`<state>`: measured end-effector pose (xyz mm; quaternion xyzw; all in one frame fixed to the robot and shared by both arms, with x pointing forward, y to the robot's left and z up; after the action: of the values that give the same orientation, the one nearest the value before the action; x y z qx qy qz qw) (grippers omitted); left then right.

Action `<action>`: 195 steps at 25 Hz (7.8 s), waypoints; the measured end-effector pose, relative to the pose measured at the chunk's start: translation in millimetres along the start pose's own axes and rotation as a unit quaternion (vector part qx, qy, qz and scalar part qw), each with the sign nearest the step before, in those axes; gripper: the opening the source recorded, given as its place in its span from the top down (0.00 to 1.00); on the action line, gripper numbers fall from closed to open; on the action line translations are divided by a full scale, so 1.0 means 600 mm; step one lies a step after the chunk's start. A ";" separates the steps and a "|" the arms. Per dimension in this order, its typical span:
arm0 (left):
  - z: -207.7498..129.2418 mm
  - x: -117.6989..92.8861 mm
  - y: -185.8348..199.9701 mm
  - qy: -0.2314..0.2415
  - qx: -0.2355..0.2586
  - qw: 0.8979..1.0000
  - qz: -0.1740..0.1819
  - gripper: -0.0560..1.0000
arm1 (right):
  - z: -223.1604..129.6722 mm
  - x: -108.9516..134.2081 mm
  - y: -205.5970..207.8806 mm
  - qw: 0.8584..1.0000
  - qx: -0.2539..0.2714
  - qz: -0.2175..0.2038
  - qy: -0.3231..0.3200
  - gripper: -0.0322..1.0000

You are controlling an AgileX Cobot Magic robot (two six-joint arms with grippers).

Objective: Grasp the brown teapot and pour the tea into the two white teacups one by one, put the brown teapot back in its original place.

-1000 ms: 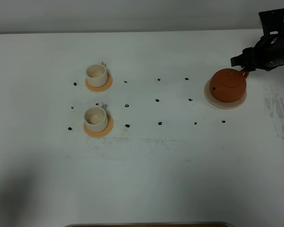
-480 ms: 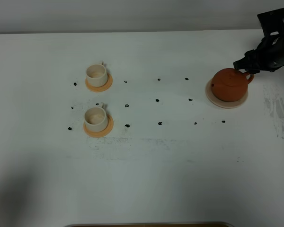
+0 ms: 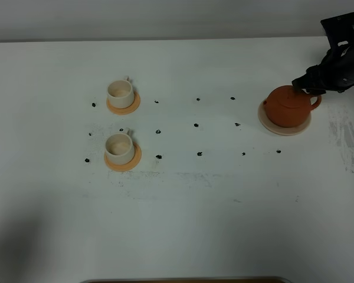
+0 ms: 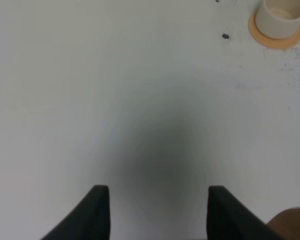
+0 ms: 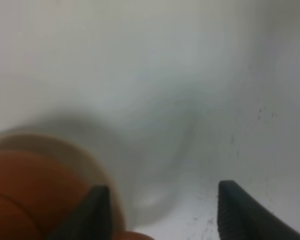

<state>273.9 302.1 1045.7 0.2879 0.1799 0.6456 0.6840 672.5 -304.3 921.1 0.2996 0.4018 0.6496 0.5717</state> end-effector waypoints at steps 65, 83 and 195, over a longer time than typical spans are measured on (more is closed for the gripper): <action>0.000 0.000 0.000 0.000 0.000 1.000 0.000 0.51 | -0.029 -0.060 -0.004 0.996 0.050 0.055 0.039 0.49; 0.000 0.000 0.000 0.000 0.000 1.000 0.000 0.51 | -0.026 -0.044 0.030 0.989 0.061 0.106 0.087 0.50; 0.000 0.000 0.000 0.000 0.000 1.000 0.000 0.51 | -0.053 0.013 0.083 0.973 0.086 0.148 0.153 0.52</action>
<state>273.9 302.1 1045.7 0.2879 0.1799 0.6456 0.6840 619.3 -303.8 947.4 0.3012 0.4903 0.7278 0.3732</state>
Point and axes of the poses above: a point on each arm's last joint axis where the gripper is mounted, y pointing back along that axis away from the gripper, x along the wrist's bending axis when the last joint is at zero, z = x × y, the point moved 1 cm from there along -y, pointing out along that axis toward the gripper, and after that the axes turned 6 degrees about -y, right-handed, at the moved point
